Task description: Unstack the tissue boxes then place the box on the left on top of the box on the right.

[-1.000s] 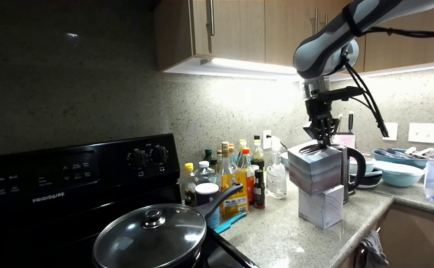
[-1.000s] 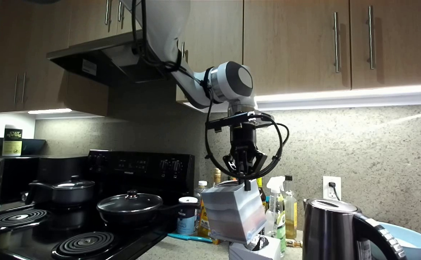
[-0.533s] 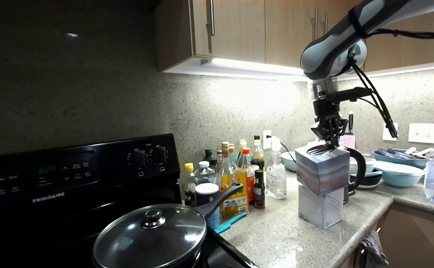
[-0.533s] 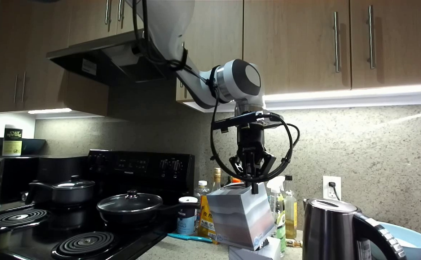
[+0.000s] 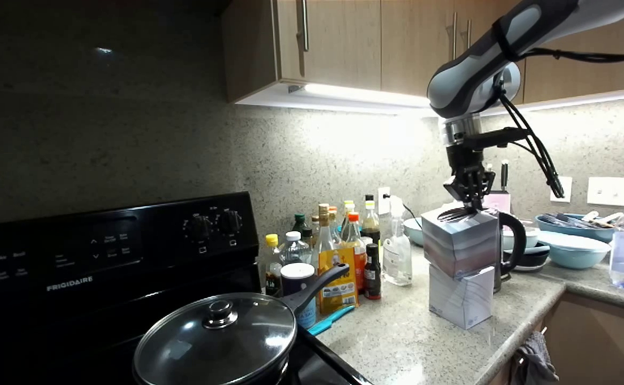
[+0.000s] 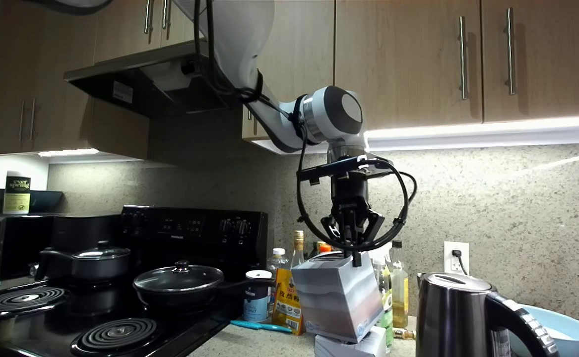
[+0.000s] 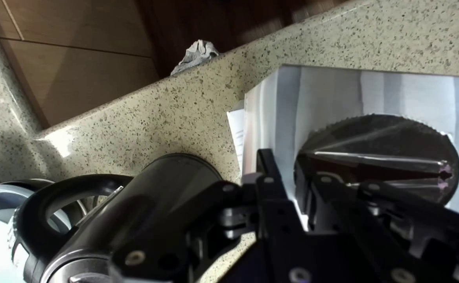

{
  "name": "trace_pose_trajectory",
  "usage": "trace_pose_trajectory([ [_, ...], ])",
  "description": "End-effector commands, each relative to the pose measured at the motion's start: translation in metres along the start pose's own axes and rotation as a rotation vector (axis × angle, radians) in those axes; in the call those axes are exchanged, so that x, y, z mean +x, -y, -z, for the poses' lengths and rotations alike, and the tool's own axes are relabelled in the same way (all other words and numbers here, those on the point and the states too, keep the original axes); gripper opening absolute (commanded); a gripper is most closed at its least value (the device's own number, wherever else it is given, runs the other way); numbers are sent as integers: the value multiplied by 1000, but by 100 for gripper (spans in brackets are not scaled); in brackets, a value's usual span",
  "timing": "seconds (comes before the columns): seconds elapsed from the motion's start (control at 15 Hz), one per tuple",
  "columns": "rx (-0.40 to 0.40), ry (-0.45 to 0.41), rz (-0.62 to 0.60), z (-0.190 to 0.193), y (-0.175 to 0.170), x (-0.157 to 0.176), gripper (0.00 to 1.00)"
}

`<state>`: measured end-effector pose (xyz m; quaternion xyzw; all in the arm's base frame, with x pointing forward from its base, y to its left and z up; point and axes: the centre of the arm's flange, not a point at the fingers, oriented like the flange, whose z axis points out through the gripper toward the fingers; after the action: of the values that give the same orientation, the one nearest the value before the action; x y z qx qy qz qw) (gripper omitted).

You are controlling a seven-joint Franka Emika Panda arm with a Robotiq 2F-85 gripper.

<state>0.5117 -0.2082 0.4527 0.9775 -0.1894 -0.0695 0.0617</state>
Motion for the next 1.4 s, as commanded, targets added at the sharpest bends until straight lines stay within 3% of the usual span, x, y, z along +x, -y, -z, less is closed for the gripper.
trace_pose_trajectory([
  [0.0, -19, -27, 18, 3, -7, 17, 4],
  [0.47, -107, 47, 104, -14, -29, 31, 4],
  [0.87, -137, 91, 216, -30, -24, 29, 4],
  [1.2, -171, 79, 253, -25, -14, 35, 4],
  [1.27, -180, 74, 257, -24, -11, 35, 39],
  [1.33, -188, 72, 260, -23, -9, 35, 40],
])
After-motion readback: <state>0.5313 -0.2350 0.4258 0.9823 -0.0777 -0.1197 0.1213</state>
